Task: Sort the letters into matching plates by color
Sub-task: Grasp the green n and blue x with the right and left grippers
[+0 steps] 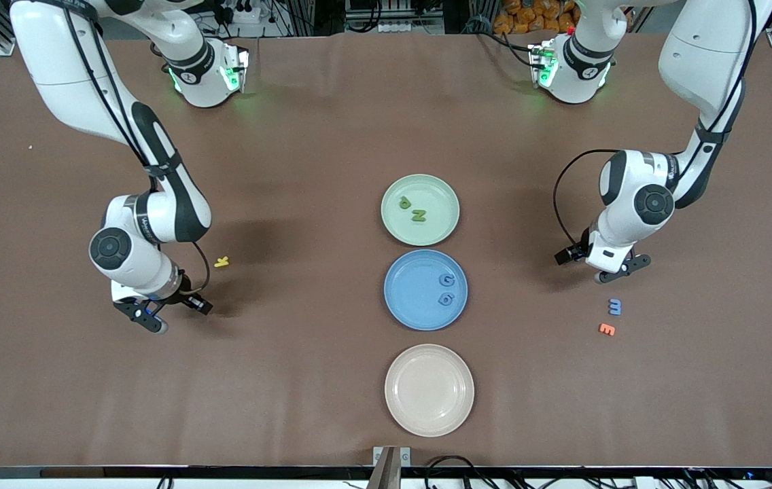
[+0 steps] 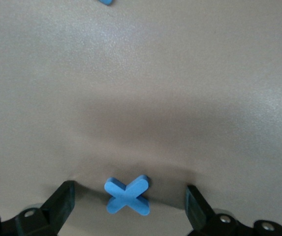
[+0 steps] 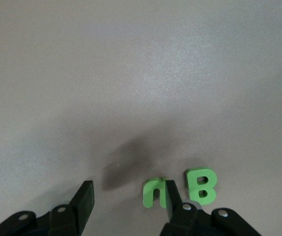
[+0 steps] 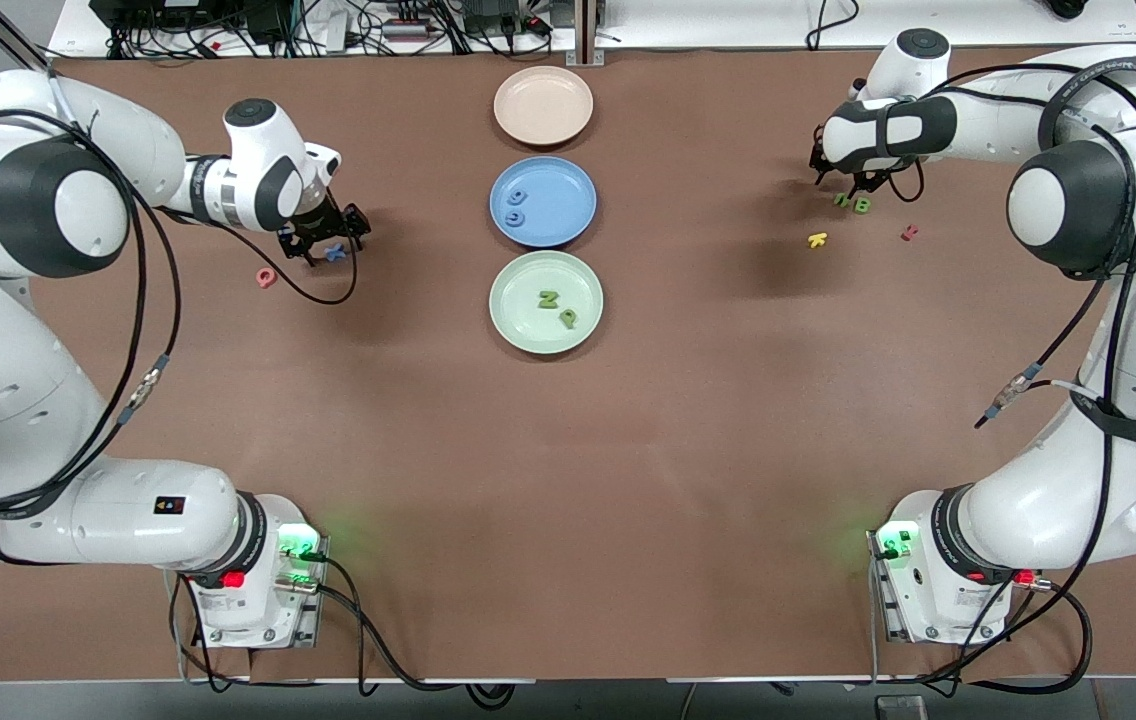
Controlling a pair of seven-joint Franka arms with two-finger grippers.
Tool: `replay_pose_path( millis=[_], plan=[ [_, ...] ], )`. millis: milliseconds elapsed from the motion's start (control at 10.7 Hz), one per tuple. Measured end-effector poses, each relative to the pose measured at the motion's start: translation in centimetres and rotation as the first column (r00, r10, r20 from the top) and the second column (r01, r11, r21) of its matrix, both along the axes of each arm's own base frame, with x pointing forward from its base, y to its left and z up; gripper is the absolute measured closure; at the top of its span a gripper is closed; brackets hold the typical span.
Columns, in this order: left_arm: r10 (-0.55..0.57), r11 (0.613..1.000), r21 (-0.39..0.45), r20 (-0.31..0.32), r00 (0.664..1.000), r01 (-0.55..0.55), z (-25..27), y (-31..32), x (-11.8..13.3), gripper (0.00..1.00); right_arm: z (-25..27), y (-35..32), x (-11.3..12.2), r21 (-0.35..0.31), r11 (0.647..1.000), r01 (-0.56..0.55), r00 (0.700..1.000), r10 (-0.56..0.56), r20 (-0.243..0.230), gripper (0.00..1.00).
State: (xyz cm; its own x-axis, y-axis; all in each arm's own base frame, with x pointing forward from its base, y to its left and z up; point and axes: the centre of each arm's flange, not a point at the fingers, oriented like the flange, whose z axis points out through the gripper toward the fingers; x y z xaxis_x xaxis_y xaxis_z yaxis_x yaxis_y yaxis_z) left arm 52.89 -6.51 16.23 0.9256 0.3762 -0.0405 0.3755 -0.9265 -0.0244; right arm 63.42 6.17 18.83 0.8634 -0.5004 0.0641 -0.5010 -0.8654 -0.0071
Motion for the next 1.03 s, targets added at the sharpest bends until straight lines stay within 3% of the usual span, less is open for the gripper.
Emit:
replay_pose_path(
  millis=[655,1030],
  plan=[
    [0.119,0.993,-0.002,0.042,0.992,-0.119,1.8,0.1,0.7,0.00,-0.6,-0.5,-0.6,-0.005,0.998,-0.063,0.998,0.063,-0.019,0.37],
    [0.137,0.991,-0.020,0.093,0.986,-0.136,1.1,0.4,-0.2,0.00,-1.0,-0.5,-0.9,-0.006,0.997,-0.075,0.997,0.074,-0.028,0.39]
  ],
)
